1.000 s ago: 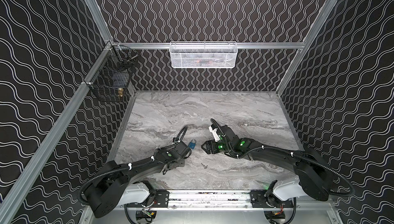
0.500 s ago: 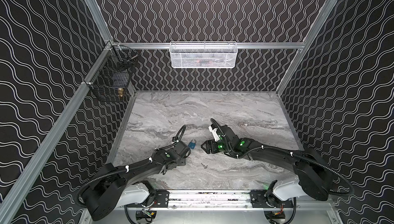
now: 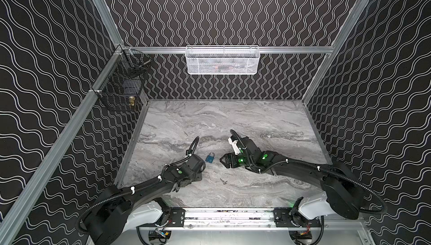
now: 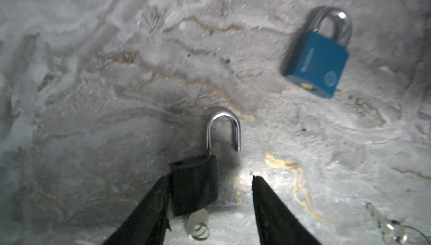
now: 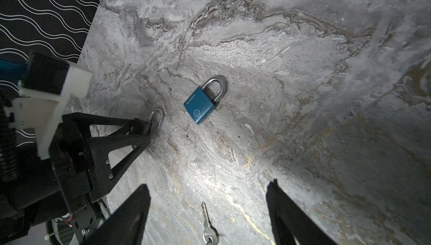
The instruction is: Unlock with the key
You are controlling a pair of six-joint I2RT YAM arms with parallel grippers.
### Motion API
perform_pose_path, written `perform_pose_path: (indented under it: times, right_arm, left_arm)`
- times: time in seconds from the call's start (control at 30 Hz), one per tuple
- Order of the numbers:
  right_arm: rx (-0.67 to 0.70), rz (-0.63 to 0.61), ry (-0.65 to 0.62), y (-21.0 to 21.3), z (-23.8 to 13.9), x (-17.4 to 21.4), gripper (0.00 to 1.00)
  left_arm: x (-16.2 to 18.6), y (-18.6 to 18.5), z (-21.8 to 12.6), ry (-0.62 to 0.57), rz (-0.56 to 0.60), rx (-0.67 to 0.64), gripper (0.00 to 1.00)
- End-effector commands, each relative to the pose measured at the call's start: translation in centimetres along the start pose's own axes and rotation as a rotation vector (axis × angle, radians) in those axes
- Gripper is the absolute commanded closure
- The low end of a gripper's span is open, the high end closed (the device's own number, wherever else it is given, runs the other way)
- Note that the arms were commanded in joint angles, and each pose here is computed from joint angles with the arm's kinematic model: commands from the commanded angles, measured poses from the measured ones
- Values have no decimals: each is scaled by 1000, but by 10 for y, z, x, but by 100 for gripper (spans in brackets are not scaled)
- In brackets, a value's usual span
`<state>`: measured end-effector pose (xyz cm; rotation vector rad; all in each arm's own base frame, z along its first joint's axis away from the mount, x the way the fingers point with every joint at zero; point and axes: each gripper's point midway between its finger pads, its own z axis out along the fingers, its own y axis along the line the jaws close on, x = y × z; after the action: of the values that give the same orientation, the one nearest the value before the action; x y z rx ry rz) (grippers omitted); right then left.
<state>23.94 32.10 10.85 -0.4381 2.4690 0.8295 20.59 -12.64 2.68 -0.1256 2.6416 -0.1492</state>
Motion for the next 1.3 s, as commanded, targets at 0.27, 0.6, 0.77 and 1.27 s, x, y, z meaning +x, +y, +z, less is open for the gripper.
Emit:
perform_pose_path:
  times: [0.27, 0.6, 0.77, 1.27]
  right_arm:
    - [-12, -1, -29, 4, -2, -6, 20]
    - [-13, 0, -29, 3, -1, -5, 20]
    - [-15, -2, -33, 5, -1, -8, 20]
    - [85, 21, 8, -13, -10, 3, 21]
  left_arm:
    - [3, 11, 5, 16, -59, -14, 57]
    - [5, 19, 6, 21, -75, -28, 59]
    - [-10, 6, 0, -19, -60, 21, 40]
    - [-69, -52, -37, -151, -82, 264, 37]
